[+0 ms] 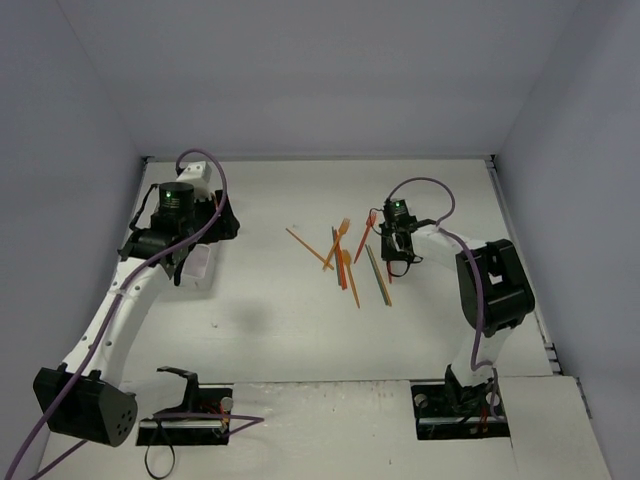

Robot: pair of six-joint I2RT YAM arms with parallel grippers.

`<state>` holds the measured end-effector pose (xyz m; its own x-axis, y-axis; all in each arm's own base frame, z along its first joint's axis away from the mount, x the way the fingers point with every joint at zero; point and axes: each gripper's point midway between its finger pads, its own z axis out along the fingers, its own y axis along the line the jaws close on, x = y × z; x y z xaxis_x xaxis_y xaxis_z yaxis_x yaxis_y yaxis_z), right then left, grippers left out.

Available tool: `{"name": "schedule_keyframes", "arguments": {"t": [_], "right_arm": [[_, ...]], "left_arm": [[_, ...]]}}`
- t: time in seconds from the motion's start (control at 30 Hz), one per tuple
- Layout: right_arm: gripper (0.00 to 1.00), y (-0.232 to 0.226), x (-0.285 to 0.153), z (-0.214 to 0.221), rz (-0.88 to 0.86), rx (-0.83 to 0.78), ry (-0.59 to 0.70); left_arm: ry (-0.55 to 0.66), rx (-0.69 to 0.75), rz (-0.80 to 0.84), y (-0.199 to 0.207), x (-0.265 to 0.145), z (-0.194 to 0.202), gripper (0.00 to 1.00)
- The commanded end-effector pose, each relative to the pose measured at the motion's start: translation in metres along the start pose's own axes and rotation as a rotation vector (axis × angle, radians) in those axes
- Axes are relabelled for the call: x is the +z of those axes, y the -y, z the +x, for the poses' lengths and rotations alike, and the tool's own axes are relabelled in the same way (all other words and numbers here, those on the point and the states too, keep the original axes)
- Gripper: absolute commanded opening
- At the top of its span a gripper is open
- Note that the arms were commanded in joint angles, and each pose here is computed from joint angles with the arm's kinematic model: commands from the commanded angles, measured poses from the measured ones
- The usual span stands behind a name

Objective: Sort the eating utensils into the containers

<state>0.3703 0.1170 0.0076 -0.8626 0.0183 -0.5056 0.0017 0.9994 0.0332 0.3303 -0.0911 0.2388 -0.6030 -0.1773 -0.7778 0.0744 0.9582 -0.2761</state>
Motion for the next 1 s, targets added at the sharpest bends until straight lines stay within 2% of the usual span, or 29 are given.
{"name": "schedule_keyframes", "arguments": {"t": [0.0, 0.13, 0.37, 0.53, 0.73, 0.97], "right_arm": [[0.00, 0.030, -0.019, 0.041, 0.099, 0.026, -0.096], [0.00, 0.035, -0.045, 0.031, 0.108, 0.049, -0.031], [0.00, -0.006, -0.110, -0.019, -0.106, 0.026, 0.170], [0.00, -0.062, -0.174, -0.046, -0.272, -0.087, 0.344], [0.00, -0.135, -0.234, -0.046, -0.517, -0.197, 0.464], [0.00, -0.167, -0.266, -0.054, -0.632, -0.217, 0.536]], "left_arm": [[0.091, -0.035, 0.123, 0.033, -0.016, -0.033, 0.57], [0.096, -0.066, 0.211, 0.057, -0.019, -0.039, 0.57], [0.119, -0.132, 0.413, 0.113, -0.023, -0.056, 0.58], [0.129, -0.164, 0.531, 0.154, -0.025, -0.063, 0.65], [0.168, -0.142, 0.634, 0.201, -0.028, -0.067, 0.70], [0.144, -0.109, 0.666, 0.232, -0.023, -0.055, 0.70]]}}
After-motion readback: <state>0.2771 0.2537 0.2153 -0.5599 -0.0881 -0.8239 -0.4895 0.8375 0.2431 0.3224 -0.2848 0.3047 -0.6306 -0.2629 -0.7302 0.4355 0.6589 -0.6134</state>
